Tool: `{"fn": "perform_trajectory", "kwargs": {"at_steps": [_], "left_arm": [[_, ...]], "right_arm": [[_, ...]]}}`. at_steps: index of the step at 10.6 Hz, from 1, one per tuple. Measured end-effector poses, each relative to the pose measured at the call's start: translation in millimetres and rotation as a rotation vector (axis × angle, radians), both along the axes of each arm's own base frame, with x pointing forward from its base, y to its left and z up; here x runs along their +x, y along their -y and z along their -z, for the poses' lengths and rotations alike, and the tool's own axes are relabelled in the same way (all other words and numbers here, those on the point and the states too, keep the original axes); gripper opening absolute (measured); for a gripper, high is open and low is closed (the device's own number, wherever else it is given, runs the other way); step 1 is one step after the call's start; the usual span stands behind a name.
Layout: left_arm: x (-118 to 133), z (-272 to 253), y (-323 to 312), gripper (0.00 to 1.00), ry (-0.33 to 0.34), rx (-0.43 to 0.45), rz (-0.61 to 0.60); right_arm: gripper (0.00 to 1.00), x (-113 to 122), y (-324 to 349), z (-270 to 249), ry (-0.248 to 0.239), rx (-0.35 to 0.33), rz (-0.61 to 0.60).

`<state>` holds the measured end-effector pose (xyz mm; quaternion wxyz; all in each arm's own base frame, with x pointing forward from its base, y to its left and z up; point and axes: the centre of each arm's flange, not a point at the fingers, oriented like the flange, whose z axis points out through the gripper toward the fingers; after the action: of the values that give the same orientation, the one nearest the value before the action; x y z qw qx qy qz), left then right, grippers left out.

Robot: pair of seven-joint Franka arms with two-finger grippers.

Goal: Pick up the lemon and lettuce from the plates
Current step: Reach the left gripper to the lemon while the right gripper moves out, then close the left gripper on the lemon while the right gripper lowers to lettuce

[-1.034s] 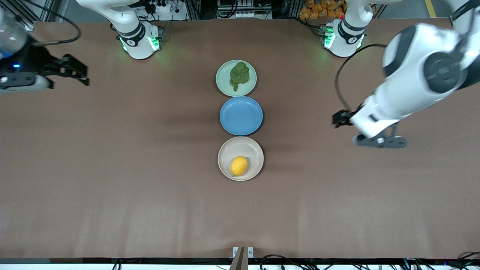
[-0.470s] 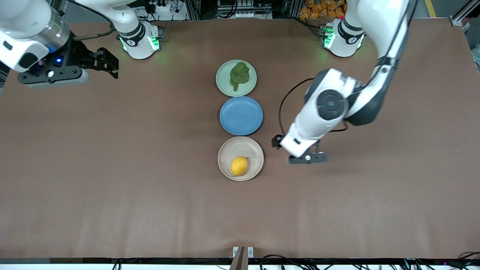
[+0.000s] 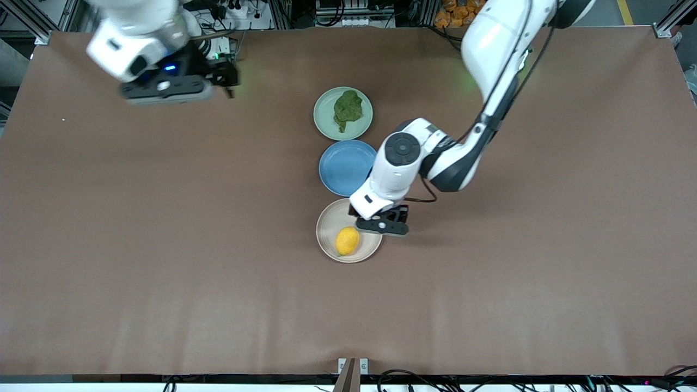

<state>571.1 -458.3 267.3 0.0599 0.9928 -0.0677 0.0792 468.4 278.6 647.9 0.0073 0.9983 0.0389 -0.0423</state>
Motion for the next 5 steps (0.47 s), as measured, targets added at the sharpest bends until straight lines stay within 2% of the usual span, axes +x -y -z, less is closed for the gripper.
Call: {"fn": "perform_trajectory", "kwargs": {"at_steps": [3,5], "left_arm": [[0,34,15,1.0,0.082,-0.065,0.001],[0,50,17,1.0,0.101,-0.094,-0.008]], "right_arm": [[1.0,-47,-80,15,0.02,0.012,0.023],[1.0,-98,-144,43,0.033,0.026,0.026]]}}
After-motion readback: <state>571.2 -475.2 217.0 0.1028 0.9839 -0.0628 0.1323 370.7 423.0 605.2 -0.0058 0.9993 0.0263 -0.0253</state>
